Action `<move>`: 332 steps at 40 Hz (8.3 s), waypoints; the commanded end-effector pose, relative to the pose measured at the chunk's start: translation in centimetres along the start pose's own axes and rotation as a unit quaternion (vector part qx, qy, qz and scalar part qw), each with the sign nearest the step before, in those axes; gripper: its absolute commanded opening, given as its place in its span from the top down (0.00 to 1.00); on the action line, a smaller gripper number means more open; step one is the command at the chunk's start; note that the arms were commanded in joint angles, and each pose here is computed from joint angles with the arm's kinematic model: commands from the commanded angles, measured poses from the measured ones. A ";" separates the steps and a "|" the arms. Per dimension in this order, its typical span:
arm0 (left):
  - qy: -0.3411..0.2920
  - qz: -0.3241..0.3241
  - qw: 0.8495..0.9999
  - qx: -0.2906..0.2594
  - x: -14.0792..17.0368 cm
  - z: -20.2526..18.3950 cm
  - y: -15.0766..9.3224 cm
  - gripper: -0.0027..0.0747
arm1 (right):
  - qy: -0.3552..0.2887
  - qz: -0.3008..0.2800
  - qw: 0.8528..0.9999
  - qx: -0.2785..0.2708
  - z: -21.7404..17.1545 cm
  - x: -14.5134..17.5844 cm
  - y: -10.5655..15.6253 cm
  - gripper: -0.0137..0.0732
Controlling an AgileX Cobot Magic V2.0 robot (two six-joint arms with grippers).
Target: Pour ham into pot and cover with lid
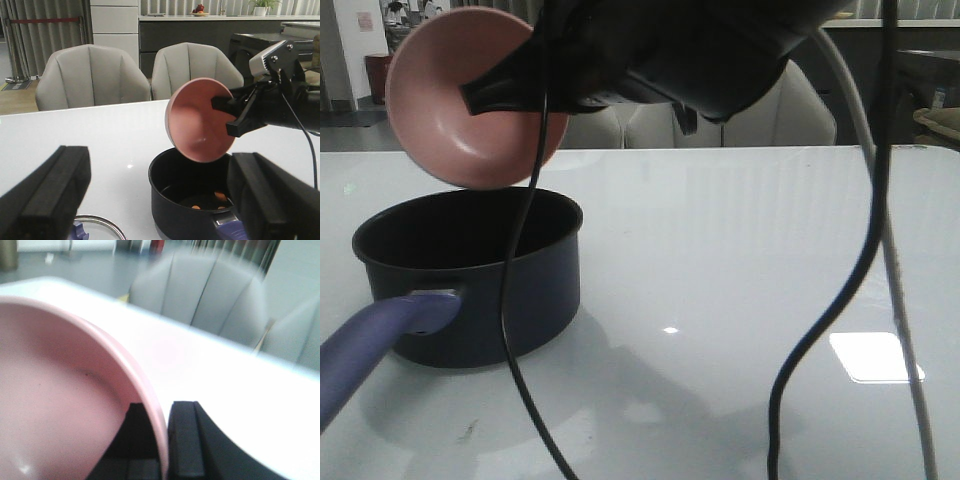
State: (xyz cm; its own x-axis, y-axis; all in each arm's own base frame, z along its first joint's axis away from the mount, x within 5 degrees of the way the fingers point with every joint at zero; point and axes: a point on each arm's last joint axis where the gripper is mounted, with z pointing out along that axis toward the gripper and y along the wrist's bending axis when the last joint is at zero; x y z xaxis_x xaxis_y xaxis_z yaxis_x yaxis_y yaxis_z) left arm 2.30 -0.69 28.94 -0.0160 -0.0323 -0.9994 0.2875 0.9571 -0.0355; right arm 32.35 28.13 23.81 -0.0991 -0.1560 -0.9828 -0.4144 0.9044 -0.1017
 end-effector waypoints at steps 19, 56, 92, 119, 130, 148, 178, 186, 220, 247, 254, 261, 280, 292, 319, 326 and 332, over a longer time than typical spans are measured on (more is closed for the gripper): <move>-0.044 -0.002 0.999 0.005 -1.4 -0.2 -0.1 0.18 | 0.196 0.109 0.967 -0.122 -6.6 -6.4 -12.9 0.69; -0.044 -0.002 0.999 0.005 -1.4 -0.2 -0.1 0.18 | 0.462 0.173 0.869 0.035 -4.4 4.6 -22.1 0.55; -0.046 -0.002 0.999 0.005 -1.5 -0.2 -0.1 0.18 | 0.201 0.117 0.970 0.073 -19.1 -5.3 -19.0 0.39; -0.022 -0.002 1.000 0.005 0.0 0.4 0.0 0.18 | -0.101 0.076 0.986 0.105 -34.4 1.5 -14.1 0.39; -0.026 -0.002 1.000 0.005 -0.1 0.4 0.0 0.18 | -0.069 0.080 0.989 0.100 -34.3 4.7 -13.6 0.63; 0.047 0.016 0.997 -0.061 -4.4 3.7 1.0 0.16 | -0.068 0.080 0.989 0.100 -34.3 4.7 -13.6 0.67; 0.370 -0.161 0.880 -0.251 -4.0 20.7 6.8 0.15 | -0.068 0.080 0.989 0.100 -34.3 4.7 -13.6 0.67; 0.451 -0.236 0.827 -0.238 -0.9 23.1 9.1 0.15 | -0.068 0.080 0.989 0.100 -34.3 4.7 -13.6 0.67; 0.623 -0.245 0.700 -0.248 6.8 29.7 13.5 0.15 | -0.068 0.080 0.989 0.100 -34.3 4.7 -13.6 0.67; 0.664 -0.246 0.666 -0.237 6.7 30.9 13.9 0.81 | -0.069 0.080 0.989 0.100 -34.3 4.7 -13.6 0.67; 0.634 -0.242 0.695 -0.236 3.6 31.2 13.9 0.82 | -0.069 0.080 0.989 0.100 -34.3 4.7 -13.6 0.67; 0.583 -0.237 0.746 -0.217 -0.8 31.7 13.6 0.82 | -0.069 0.080 0.989 0.100 -34.3 4.7 -13.6 0.67; 0.553 -0.120 0.824 -0.025 -6.4 34.8 2.9 0.82 | -0.069 0.080 0.989 0.100 -34.3 4.7 -13.6 0.67; 0.596 -0.053 0.800 0.038 -3.5 36.1 -3.4 0.82 | -0.068 0.080 0.989 0.100 -34.3 4.7 -13.6 0.67; 0.624 -0.047 0.779 0.039 -1.5 36.1 -4.4 0.82 | -0.068 0.080 0.989 0.100 -34.3 4.7 -13.6 0.67; 0.635 -0.034 0.771 0.028 -0.6 35.8 -4.0 0.82 | -0.068 0.080 0.989 0.100 -34.3 4.7 -13.6 0.67; 0.639 -0.027 0.769 0.023 -0.4 35.8 -3.9 0.82 | -0.068 0.080 0.989 0.100 -34.3 4.7 -13.6 0.67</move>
State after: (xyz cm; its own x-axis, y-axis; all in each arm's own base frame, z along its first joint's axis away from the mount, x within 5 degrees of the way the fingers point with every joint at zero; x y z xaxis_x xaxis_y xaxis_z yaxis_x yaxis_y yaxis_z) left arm 36.81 -15.33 27.11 -0.9492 0.2451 -0.1975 0.2749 0.9511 -0.1411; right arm 6.40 1.64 24.21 -0.1177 0.0272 -0.9927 -0.2265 0.9726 0.0535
